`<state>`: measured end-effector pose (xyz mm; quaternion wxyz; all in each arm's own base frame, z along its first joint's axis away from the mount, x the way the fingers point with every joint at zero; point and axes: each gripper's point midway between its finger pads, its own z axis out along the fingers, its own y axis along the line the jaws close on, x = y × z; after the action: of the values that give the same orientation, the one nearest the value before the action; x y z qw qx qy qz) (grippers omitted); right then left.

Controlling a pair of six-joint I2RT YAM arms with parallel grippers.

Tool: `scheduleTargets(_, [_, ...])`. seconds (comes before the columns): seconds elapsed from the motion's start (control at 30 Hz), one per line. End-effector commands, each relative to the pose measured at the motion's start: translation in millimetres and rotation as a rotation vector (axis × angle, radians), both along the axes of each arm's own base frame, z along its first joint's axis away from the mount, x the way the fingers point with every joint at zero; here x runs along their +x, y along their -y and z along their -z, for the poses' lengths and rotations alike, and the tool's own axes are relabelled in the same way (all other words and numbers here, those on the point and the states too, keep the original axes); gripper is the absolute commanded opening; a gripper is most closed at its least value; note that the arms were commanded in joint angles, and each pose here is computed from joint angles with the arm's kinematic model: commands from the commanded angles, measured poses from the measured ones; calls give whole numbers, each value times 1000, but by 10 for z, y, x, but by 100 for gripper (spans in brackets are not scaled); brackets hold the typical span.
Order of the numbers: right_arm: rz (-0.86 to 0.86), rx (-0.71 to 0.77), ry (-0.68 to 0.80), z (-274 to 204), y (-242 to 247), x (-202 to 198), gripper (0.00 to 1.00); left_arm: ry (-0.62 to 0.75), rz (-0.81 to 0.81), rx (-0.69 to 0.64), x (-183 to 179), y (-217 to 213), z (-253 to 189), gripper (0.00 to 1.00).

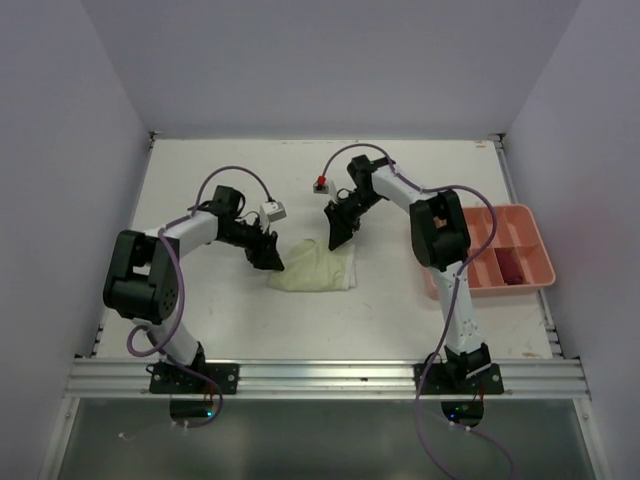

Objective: Roll the underwear
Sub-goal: Fold the underwear

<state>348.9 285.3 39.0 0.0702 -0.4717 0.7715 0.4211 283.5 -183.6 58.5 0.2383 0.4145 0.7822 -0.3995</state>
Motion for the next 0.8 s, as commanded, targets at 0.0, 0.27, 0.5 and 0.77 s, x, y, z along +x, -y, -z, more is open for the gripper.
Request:
scheduleTargets(0.0, [37,-5,-90,-54,-25,-50,45,-21,-10,-24,70,94,-22,56])
scheduleTargets(0.27, [65,-84,-191,158,40,-128,49,-30,-4,-23,72,102,-9,21])
scheduleTargets(0.5, [68,-119,-251,233,91,-225,54,34,-24,-2,4,-44,-89,7])
scheduleTargets(0.77, [62,-144,-247,278,153,-266,56,45,-87,39,38,-231,-5,1])
